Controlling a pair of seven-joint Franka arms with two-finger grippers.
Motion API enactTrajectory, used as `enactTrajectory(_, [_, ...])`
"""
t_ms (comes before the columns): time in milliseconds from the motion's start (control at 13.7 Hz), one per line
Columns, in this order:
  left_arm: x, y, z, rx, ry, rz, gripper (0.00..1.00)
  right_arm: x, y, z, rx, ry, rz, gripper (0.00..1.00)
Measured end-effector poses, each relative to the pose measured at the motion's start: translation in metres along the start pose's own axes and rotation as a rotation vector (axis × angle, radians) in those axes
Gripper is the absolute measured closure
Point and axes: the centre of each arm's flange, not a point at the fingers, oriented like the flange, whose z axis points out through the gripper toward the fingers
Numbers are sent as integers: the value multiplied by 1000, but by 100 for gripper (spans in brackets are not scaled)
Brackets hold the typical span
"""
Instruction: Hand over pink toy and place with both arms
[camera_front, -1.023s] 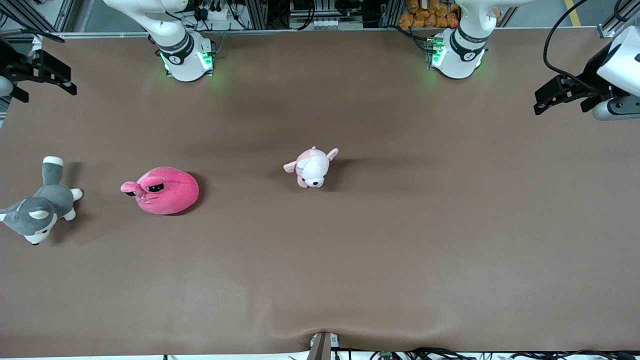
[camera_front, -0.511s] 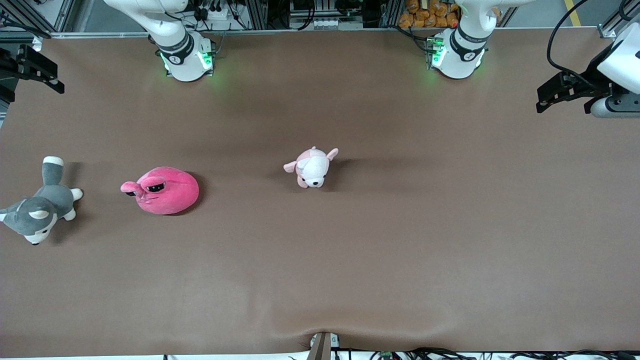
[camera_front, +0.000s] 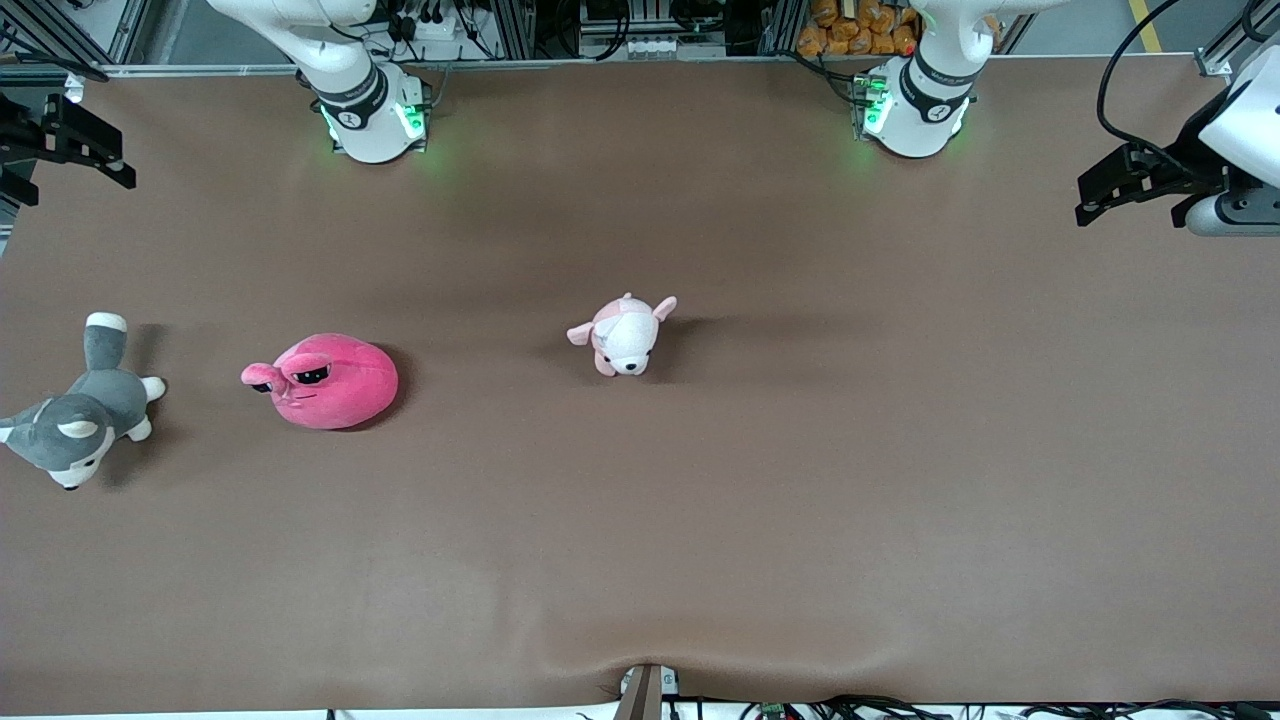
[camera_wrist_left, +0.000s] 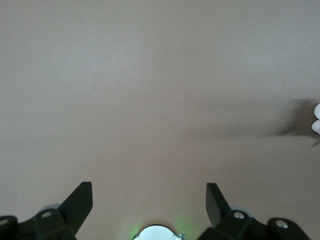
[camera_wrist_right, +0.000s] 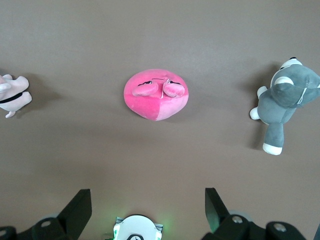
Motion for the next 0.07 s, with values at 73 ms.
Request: enactTrajectory(73, [0,0,0,0,0,0,0,0,0,1,1,-3,0,0])
